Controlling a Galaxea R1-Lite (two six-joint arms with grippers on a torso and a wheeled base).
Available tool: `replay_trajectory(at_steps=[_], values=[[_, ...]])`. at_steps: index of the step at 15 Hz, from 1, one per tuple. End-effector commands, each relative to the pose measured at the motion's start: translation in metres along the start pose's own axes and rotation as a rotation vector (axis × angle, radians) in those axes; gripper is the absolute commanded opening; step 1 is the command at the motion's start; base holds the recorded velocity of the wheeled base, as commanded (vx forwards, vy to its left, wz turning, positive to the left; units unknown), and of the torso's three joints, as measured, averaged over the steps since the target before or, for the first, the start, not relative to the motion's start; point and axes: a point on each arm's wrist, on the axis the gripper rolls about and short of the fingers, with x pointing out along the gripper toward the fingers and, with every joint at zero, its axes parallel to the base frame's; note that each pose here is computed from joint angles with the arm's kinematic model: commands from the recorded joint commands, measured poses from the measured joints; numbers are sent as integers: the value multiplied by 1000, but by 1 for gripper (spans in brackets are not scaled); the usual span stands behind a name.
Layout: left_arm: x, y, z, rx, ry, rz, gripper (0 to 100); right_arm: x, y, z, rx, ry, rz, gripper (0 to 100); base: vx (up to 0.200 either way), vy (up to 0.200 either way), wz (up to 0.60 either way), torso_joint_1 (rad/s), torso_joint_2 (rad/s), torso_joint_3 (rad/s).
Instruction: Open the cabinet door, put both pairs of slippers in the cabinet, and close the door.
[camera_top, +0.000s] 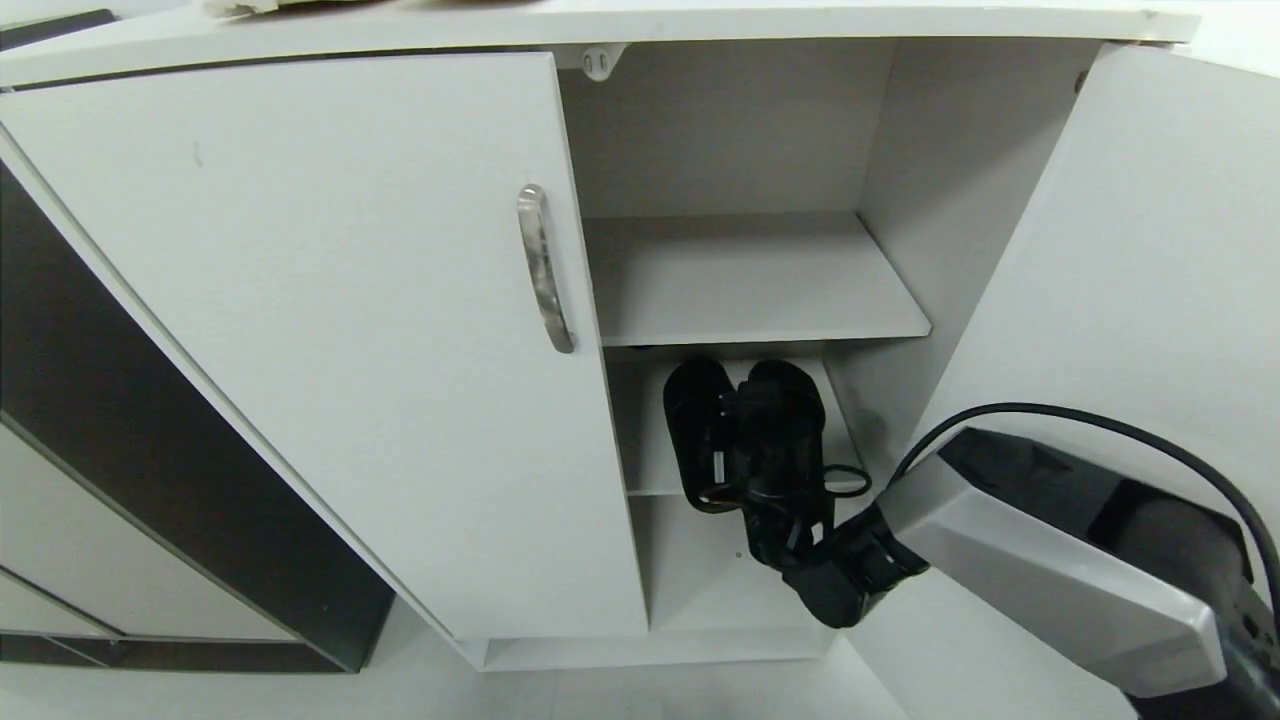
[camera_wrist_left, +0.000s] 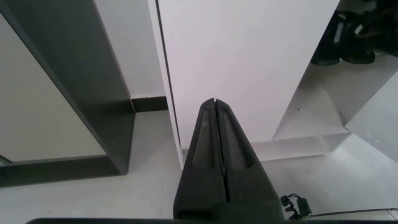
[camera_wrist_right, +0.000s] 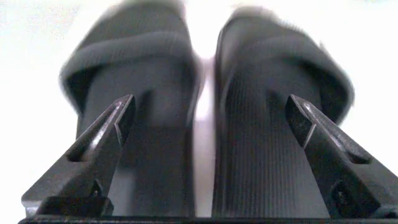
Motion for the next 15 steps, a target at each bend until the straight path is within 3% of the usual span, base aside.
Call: replay_trajectory(at_steps=[1, 4, 10, 13, 15], values=[[0, 0, 0, 0, 2, 0, 0, -63, -9, 20, -7, -19, 73, 100, 0, 0, 0, 0, 0, 0], [0, 0, 0, 2, 2, -3, 0, -84, -18, 5, -30, -19, 99, 100, 0, 0, 0, 0, 0, 0], [0, 0, 0, 2, 2, -3, 0, -87, -20, 9, -27, -37, 97, 100, -200, 0, 0, 0, 2, 0], [0, 0, 0, -17, 2, 0, 0, -88, -31, 27, -1, -66, 83, 100, 0, 0, 0, 0, 0, 0], [0, 0, 0, -12, 2, 0, 0, -91, -34, 34, -20, -78, 77, 100, 0, 0, 0, 0, 0, 0]])
